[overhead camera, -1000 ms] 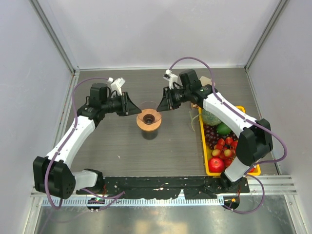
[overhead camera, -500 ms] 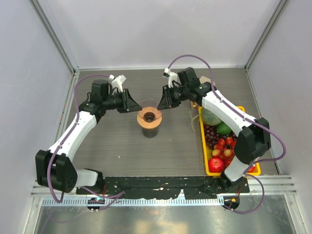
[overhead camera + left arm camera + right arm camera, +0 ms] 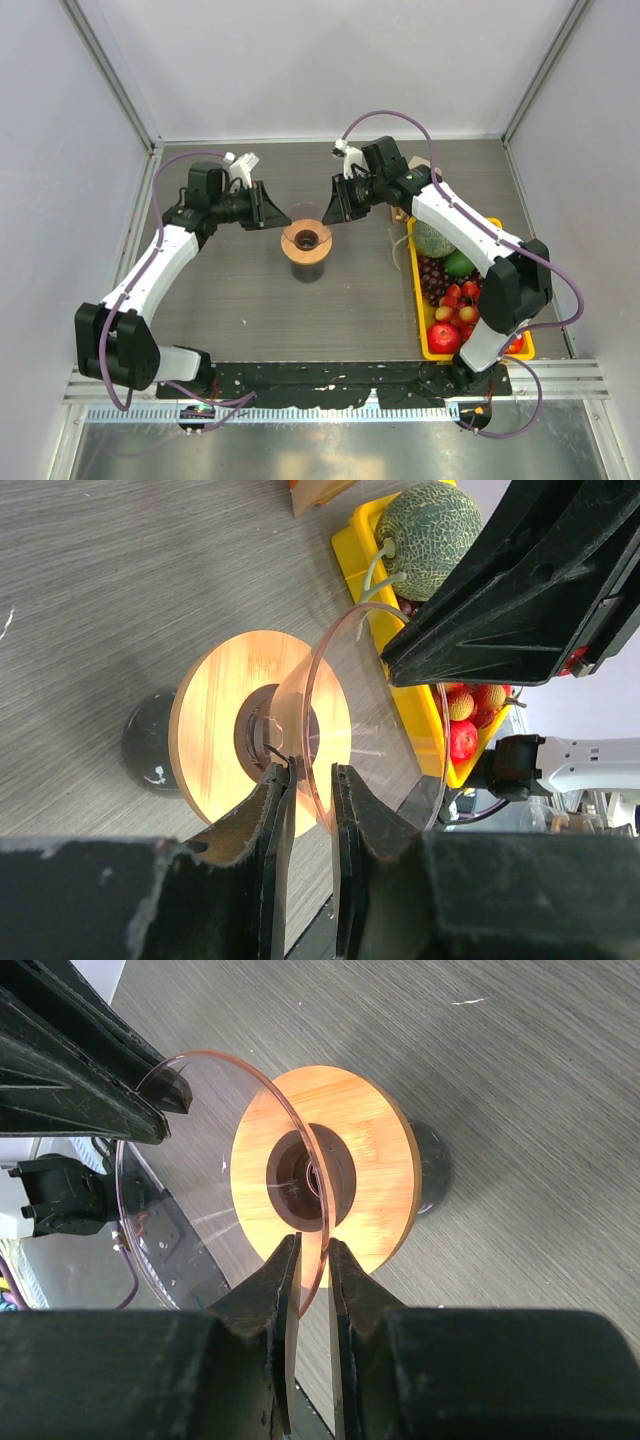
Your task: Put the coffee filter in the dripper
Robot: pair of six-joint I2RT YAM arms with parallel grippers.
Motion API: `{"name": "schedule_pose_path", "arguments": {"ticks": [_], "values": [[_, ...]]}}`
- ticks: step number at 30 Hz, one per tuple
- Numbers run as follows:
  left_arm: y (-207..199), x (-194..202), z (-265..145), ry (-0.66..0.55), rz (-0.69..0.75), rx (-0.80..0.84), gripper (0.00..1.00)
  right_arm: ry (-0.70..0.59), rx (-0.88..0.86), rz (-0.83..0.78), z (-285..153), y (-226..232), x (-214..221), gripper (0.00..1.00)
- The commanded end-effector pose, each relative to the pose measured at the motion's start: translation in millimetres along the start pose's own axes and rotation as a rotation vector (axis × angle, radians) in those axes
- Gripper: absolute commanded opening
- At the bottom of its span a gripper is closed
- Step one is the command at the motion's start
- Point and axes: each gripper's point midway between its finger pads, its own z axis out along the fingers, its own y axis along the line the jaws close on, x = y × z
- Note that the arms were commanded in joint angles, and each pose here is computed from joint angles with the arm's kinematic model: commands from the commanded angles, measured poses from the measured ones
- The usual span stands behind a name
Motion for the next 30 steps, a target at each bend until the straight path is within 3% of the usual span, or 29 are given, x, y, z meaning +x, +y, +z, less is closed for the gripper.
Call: {"name": "schedule_pose_path", "arguments": {"ticks": [1,30], "values": [[41,40,17,0.129,-0.04,-0.109,0.0,0.074,-0.016,-0.06,28,0,20,0.06],[58,62,23,0.175,-0.022,-0.127,0.0,0.114,0.017,-0.087,42,-15,41,0.05]]}}
